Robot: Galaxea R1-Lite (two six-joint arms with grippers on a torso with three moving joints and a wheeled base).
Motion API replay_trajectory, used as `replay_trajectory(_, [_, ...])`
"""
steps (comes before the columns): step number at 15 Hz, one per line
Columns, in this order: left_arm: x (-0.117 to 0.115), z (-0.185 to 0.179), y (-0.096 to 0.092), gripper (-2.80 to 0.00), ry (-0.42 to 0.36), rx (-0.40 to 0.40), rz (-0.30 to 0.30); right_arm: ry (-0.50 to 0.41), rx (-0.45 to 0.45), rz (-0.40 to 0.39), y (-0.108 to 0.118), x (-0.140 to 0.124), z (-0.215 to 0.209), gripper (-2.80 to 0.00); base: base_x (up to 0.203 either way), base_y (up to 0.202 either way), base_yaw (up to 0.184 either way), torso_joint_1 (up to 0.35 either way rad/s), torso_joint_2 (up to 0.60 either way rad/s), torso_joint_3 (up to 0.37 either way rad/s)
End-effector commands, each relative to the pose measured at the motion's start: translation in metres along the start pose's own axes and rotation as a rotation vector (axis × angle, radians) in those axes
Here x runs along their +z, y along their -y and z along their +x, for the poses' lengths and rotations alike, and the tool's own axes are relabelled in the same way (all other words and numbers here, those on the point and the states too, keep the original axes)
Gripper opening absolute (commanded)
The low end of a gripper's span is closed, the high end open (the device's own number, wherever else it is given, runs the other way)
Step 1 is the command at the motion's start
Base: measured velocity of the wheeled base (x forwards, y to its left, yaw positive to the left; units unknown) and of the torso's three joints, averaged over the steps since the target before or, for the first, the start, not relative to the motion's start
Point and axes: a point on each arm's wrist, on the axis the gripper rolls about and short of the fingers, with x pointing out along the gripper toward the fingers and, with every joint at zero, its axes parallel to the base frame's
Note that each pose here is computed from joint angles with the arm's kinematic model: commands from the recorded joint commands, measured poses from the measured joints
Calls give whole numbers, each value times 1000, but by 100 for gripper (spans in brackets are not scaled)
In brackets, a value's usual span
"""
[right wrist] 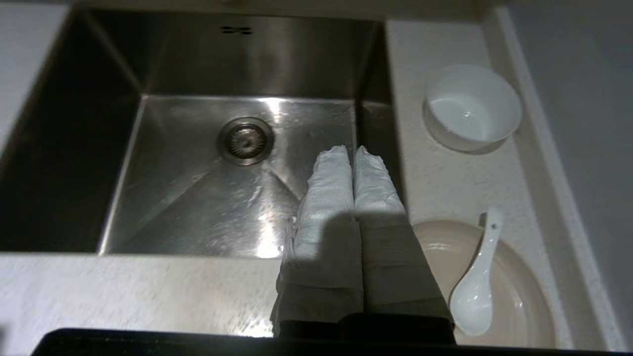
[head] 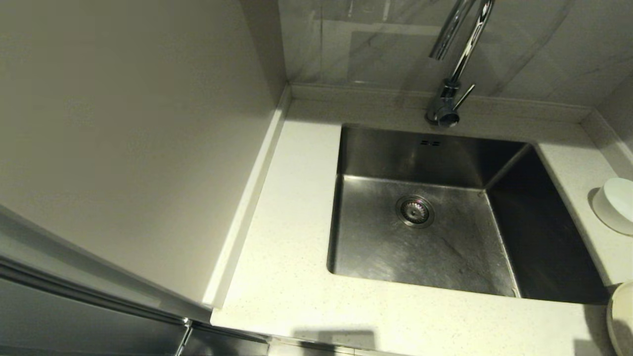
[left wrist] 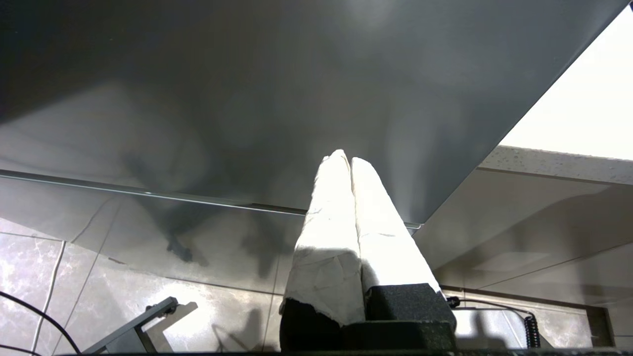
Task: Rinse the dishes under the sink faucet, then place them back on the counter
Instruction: Put a bowl into the sink
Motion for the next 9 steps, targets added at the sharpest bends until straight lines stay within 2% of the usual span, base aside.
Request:
replay_trajectory(1, [0, 0, 0, -280, 3, 1, -1, -148, -63, -18, -11, 20, 61, -280, 0, 0, 0, 0, 0, 0])
replay_trajectory(3, [0, 0, 0, -280, 3, 1, -1, -180, -114, 48, -17, 48, 91, -280, 0, 0, 0, 0, 0, 0])
replay_trajectory(4, [0, 0, 0, -280, 3, 1, -1, -202, -122, 109, -19, 62, 100, -280, 0, 0, 0, 0, 0, 0])
replay_trajectory(6, [0, 0, 0, -280, 3, 1, -1, -275, -99, 290, -23, 87, 116, -280, 0, 0, 0, 0, 0, 0])
replay_trajectory(7, [0, 0, 0, -280, 3, 1, -1, -341, -90, 395, -23, 92, 129, -280, 0, 0, 0, 0, 0, 0])
replay_trajectory(9, [0, 0, 0, -280, 3, 1, -1, -414, -135, 553, -7, 90, 146, -280, 0, 0, 0, 0, 0, 0])
